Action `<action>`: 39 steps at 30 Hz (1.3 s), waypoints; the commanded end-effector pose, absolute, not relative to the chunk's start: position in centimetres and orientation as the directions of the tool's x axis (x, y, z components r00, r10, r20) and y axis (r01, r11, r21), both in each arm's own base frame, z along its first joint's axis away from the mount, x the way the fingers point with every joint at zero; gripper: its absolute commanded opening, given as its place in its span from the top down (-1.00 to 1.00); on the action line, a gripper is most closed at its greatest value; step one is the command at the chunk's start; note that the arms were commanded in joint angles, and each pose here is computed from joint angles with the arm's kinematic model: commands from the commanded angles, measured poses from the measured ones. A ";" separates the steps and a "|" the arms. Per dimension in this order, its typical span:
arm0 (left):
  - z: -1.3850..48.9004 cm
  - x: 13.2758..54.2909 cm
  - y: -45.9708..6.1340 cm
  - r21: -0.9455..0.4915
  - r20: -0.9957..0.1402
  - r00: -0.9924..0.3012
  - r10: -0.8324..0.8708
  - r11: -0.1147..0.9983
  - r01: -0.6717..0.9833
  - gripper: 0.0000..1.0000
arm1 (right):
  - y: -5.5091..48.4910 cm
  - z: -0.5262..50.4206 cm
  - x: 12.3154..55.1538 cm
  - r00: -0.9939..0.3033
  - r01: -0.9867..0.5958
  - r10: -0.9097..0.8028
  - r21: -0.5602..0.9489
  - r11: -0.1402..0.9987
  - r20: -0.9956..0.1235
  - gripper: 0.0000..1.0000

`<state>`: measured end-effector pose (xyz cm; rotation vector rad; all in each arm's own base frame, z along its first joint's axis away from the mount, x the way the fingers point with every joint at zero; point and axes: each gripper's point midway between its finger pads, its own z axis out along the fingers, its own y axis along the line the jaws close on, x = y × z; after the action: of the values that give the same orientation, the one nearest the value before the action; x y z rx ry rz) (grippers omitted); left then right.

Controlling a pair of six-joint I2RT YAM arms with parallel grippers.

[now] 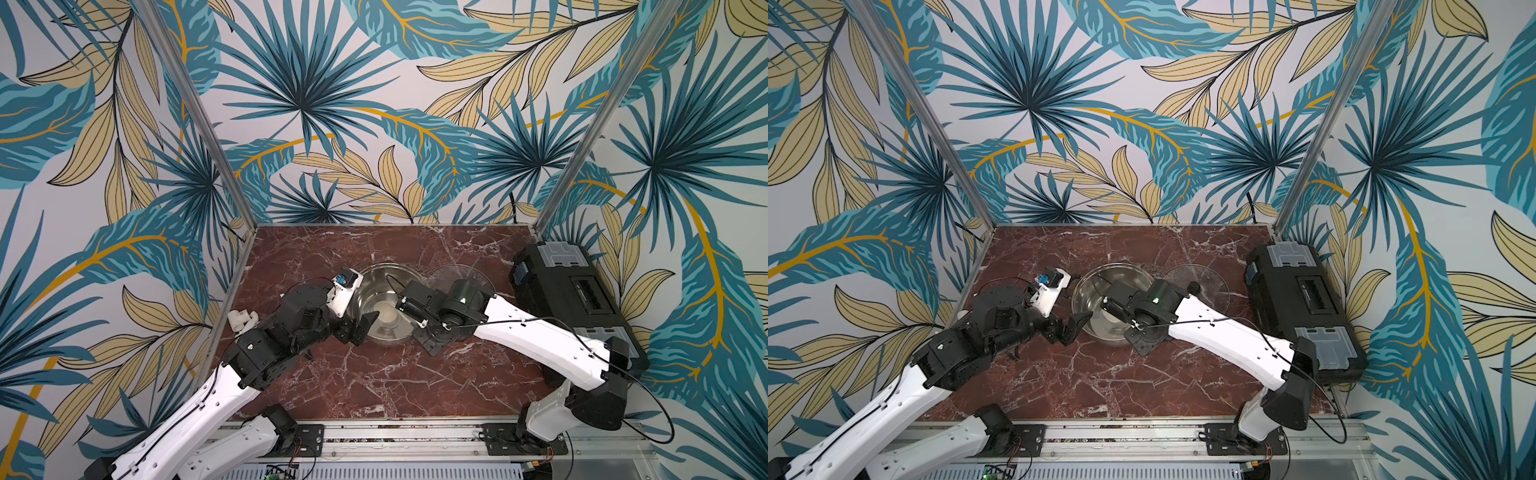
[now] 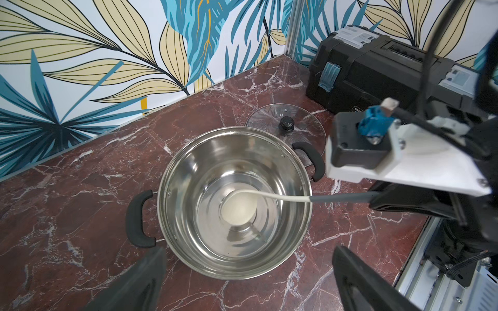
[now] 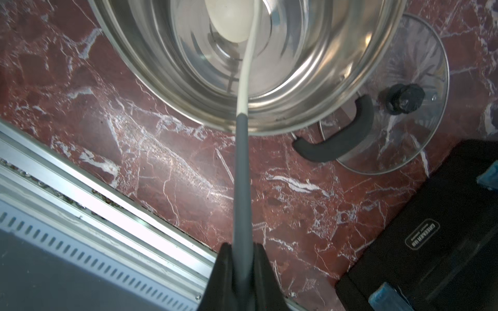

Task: Stir the soup with a spoon
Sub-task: Stir the soup in the pan with a stick.

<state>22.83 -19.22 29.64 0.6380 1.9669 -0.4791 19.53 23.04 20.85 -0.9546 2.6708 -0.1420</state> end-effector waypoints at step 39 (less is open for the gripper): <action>28.2 22.9 -19.1 -0.091 -0.877 -0.427 0.220 0.797 0.596 -1.00 | 23.6 20.1 19.4 -0.718 -0.615 -0.662 -0.250 0.748 -0.215 1.00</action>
<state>22.85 -19.18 28.93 0.6130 1.9942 -0.4910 20.34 25.54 19.63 -1.0310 2.6486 -0.2069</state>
